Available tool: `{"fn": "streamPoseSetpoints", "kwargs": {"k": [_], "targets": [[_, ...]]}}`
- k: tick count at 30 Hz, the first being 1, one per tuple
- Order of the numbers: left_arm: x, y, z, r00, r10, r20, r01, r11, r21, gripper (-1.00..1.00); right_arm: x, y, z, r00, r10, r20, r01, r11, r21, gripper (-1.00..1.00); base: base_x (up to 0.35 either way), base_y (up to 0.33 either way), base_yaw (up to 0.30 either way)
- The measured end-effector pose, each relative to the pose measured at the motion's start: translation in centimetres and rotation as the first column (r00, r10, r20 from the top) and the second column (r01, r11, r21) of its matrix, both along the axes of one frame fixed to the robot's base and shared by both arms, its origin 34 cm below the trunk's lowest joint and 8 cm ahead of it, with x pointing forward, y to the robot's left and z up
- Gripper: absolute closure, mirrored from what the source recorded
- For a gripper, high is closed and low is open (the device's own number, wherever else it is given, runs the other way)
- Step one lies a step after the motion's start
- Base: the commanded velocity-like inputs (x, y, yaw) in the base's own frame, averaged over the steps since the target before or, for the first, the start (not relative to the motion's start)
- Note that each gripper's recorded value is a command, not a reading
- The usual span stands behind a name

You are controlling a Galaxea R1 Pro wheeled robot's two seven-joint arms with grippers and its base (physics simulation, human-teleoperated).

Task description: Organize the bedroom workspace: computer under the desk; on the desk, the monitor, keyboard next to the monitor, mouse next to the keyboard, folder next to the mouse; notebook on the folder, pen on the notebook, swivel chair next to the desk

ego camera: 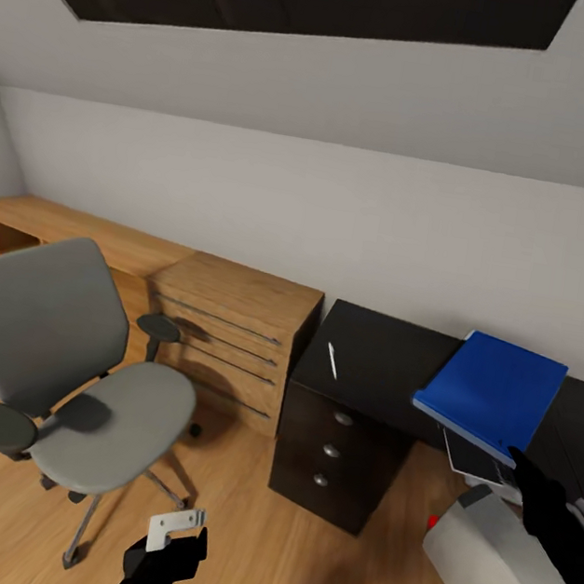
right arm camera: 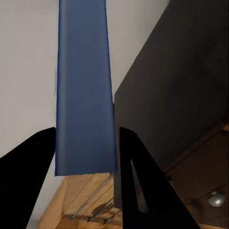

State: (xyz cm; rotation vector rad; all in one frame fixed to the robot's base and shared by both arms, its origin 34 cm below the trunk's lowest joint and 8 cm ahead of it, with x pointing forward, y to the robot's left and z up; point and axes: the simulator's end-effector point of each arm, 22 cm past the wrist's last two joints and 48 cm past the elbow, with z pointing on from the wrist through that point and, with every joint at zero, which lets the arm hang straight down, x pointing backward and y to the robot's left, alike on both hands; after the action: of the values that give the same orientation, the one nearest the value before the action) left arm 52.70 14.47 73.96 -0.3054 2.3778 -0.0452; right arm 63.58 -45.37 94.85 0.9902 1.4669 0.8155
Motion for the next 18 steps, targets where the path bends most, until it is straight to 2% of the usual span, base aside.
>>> {"fn": "streamPoseSetpoints", "kwargs": {"k": [3,14,18], "targets": [[0.0,0.2,0.0,1.000,0.003,0.000,-0.003,1.000,0.003,-1.00,-0.2,-0.8,-0.2,1.000,-0.029,0.001,0.029,1.000,-0.002,1.00,0.000,-0.005,-0.270],[0.1,0.2,0.1,1.000,0.005,0.003,-0.005,1.000,0.003,-1.00,-0.4,-1.7,-1.1,0.998,-0.062,-0.015,0.062,0.998,0.004,1.00,0.000,0.000,-0.274],[0.2,0.2,0.2,1.000,0.006,0.006,-0.006,1.000,0.002,-1.00,-0.5,-2.4,-1.3,0.996,-0.092,-0.011,0.092,0.996,-0.003,1.00,0.000,0.000,-0.296]]}}
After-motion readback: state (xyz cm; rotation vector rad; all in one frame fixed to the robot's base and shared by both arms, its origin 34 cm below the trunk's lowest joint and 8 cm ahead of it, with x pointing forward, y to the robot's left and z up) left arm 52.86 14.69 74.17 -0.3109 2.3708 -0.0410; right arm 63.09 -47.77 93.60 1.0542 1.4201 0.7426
